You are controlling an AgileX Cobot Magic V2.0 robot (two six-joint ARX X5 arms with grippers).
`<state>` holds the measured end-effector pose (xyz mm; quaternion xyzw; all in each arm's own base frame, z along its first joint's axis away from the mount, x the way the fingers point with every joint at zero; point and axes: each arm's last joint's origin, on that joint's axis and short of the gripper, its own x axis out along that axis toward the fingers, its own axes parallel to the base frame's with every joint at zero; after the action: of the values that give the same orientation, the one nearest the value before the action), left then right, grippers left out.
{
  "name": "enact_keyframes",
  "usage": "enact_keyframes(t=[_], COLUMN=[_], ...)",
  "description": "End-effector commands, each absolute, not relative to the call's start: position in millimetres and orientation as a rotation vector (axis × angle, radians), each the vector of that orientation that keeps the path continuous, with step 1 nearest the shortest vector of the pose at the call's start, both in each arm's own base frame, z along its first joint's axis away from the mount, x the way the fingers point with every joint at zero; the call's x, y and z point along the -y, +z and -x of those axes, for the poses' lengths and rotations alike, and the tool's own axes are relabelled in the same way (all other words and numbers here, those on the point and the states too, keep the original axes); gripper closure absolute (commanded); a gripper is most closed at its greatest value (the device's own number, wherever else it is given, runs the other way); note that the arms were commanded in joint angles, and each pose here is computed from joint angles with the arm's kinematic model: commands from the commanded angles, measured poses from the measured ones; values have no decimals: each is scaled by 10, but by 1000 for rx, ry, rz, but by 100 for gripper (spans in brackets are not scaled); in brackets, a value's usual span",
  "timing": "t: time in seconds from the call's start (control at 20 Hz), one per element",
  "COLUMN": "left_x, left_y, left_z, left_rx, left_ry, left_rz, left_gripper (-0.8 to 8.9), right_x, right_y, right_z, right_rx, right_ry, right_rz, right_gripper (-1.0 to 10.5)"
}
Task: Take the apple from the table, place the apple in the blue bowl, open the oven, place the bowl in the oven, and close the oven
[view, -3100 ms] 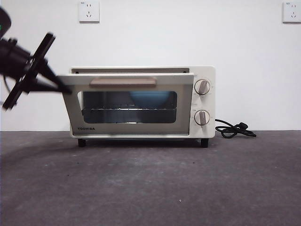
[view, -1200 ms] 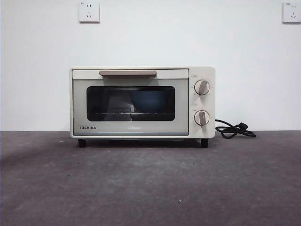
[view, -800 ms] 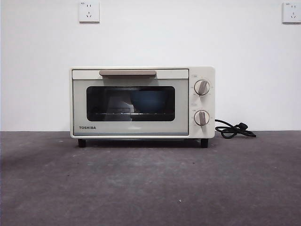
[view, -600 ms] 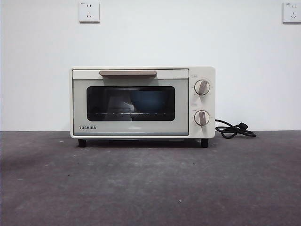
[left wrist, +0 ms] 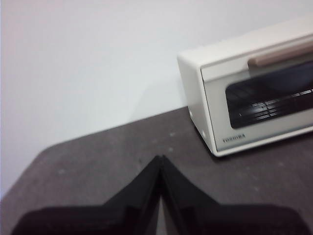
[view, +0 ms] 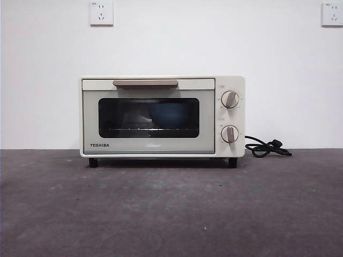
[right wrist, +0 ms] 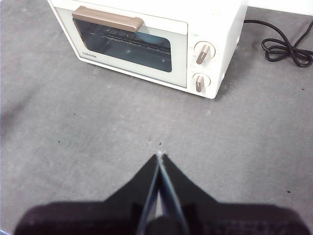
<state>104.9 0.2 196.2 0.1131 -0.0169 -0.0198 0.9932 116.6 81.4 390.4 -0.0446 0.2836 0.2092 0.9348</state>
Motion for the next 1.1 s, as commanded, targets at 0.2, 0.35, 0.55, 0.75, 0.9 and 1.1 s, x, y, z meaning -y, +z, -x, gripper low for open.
enact_keyframes(t=[0.2, 0.35, 0.55, 0.75, 0.9, 1.1], left_x=[-3, -3, 0, -1, -1, -1], left_y=[1673, 1596, 1507, 1474, 1456, 1439], left_z=[-979, -973, -964, -977, -987, -996], left_rx=[22, -57, -149, -192, -214, -236], left_ry=[-37, -42, -50, -50, -51, -52], left_rz=[-131, -127, -118, -88, -87, -87], left_gripper=[817, 817, 817, 817, 817, 817], right_x=[-816, -816, -816, -815, -816, -815], right_y=[3887, 3886, 3886, 3886, 3886, 3886], right_z=[-1170, -1170, -1170, -1170, -1170, -1170], right_rx=[-586, -586, -587, -587, -587, -587], right_ry=[424, 424, 423, 423, 423, 423], right_rz=[85, 85, 86, 86, 86, 86], right_gripper=[945, 945, 945, 945, 945, 945])
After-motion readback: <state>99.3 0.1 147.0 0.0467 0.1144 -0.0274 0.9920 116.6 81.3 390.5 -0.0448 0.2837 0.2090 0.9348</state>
